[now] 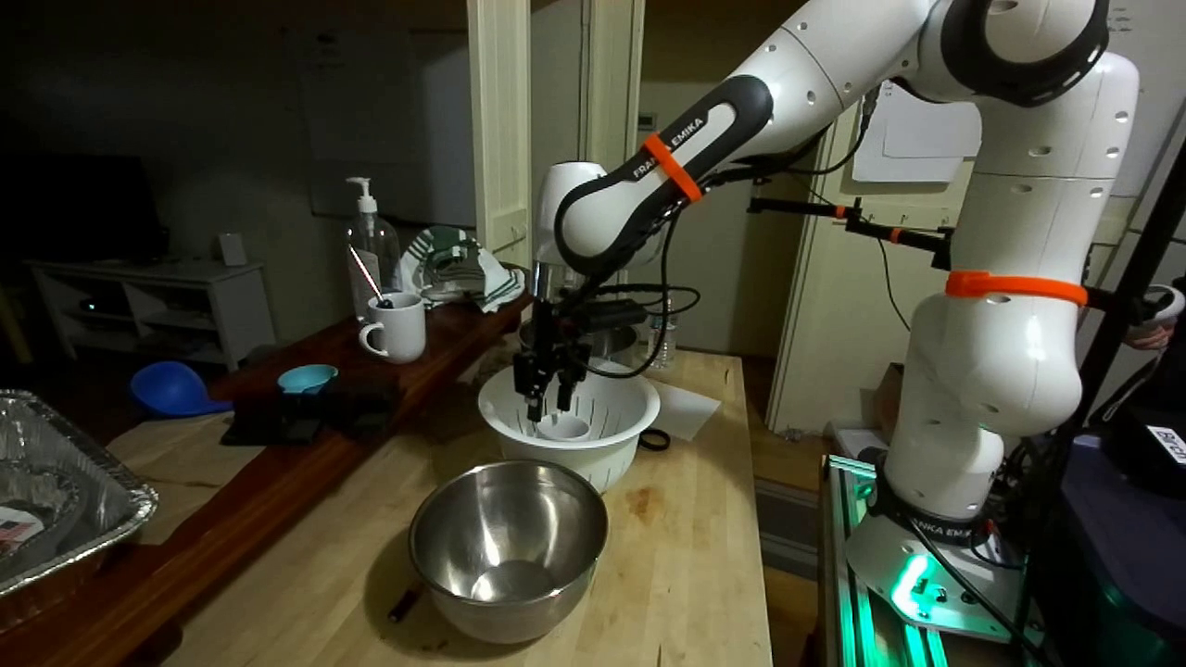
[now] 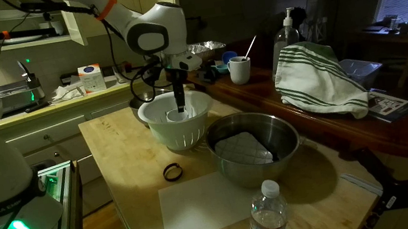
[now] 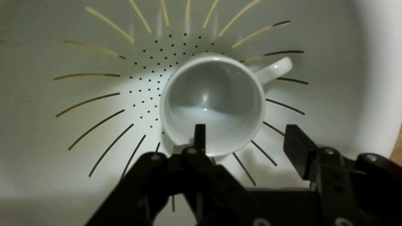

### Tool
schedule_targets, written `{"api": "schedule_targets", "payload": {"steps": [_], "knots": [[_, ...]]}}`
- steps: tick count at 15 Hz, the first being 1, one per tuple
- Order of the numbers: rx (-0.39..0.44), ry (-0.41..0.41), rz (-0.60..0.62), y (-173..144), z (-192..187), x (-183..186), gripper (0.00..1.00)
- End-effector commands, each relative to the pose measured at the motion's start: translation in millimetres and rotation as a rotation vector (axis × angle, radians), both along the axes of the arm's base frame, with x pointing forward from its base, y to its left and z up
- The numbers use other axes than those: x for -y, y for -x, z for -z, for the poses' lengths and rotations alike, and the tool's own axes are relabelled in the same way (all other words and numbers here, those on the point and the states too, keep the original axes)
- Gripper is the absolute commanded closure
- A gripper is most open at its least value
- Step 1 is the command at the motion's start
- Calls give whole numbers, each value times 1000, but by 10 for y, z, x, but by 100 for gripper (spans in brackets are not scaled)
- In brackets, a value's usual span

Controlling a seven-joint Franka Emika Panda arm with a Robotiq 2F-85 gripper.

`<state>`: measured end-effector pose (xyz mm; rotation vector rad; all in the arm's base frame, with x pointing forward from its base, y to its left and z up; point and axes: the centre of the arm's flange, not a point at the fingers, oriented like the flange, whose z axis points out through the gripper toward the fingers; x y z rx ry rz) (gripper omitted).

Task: Remove the bottle and the cup from the bowl and put them on the table

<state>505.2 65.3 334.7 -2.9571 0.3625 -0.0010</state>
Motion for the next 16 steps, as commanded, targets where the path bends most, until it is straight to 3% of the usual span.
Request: {"api": "schedule_targets", "payload": {"steps": [1,3,5,6,7,9,10,12,16], "knots": [[-1,-37,-43,-93,74,-216,30],[-22,-49,-48,-105,125,-268,33],[-42,-60,-29,-82,198,-242,43],[-50,-63,-18,-69,236,-218,49],[-59,-67,-5,-52,269,-198,63],[-70,-76,16,-32,331,-159,64],[-76,-79,23,-33,361,-146,81],[-82,-83,31,-39,399,-134,98],[-71,-50,10,-14,176,-102,98]]}}
